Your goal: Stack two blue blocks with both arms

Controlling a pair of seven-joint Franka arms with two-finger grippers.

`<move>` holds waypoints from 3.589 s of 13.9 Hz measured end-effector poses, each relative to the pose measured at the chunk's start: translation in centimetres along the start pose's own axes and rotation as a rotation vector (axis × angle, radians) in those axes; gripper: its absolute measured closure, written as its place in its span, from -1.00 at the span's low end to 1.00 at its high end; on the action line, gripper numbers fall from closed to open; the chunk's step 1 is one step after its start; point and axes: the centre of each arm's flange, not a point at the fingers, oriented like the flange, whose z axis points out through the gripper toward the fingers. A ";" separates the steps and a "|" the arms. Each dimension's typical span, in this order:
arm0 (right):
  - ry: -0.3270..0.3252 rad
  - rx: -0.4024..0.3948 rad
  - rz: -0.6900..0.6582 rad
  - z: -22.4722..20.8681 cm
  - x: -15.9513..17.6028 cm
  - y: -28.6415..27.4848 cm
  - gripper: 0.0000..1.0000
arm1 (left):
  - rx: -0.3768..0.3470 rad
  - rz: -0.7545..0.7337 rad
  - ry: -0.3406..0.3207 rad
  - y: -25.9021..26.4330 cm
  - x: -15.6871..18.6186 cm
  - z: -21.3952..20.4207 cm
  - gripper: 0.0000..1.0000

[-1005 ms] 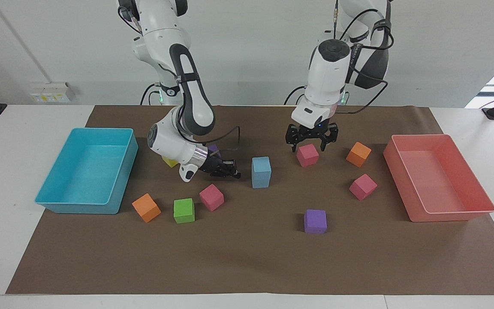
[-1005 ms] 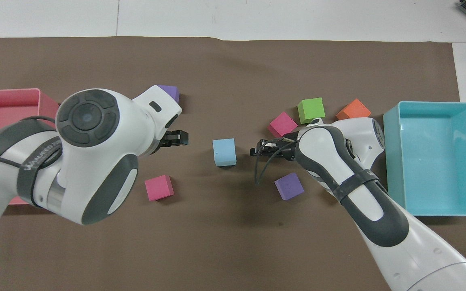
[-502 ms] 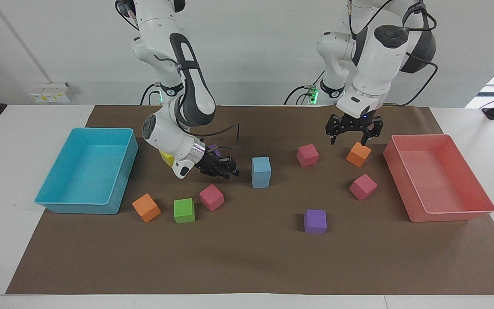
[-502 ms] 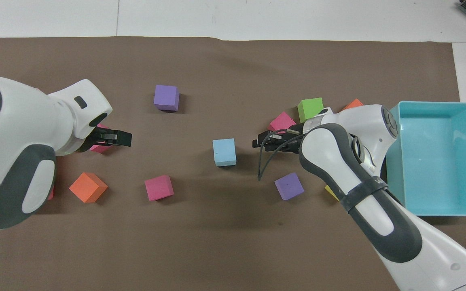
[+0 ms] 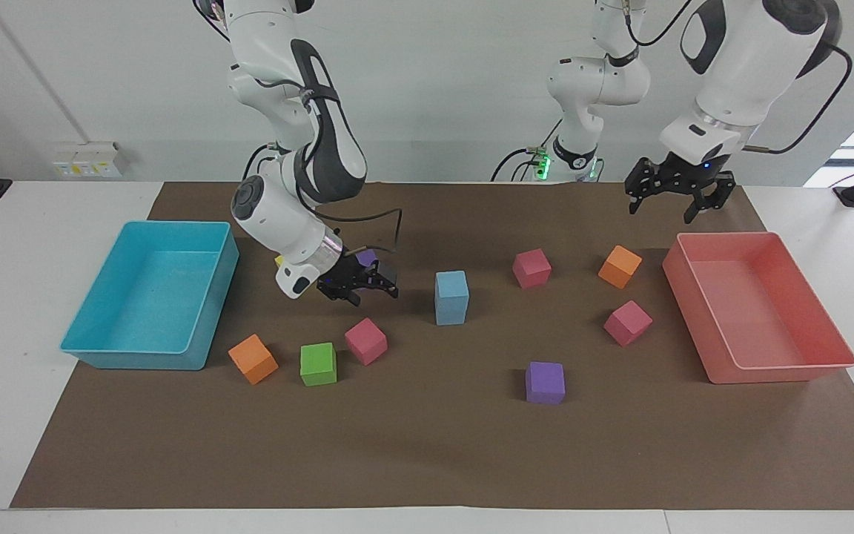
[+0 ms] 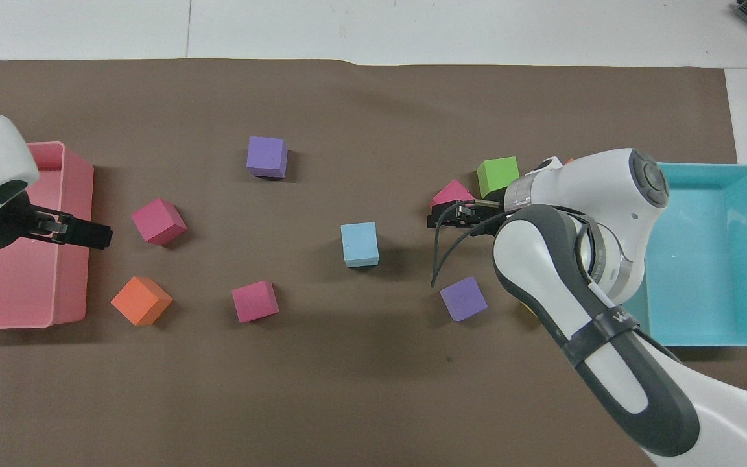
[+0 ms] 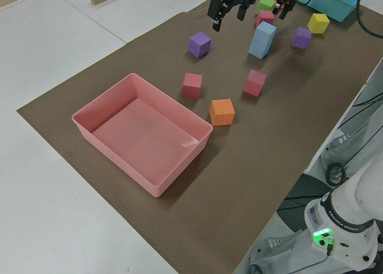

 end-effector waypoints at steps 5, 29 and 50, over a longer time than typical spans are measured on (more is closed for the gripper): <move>0.021 -0.229 -0.126 -3.9 1.2 2.4 -1.00 | -0.002 0.001 -0.017 -1.0 -0.7 -5.2 -1.00; 0.102 -0.488 -0.081 -32.7 -2.5 9.0 -1.00 | -0.011 -0.033 -0.086 -1.7 -0.3 -7.4 -1.00; -0.006 -0.478 -0.095 -33.9 -5.1 6.0 -1.00 | -0.011 -0.071 -0.086 -3.4 -0.7 -7.5 -1.00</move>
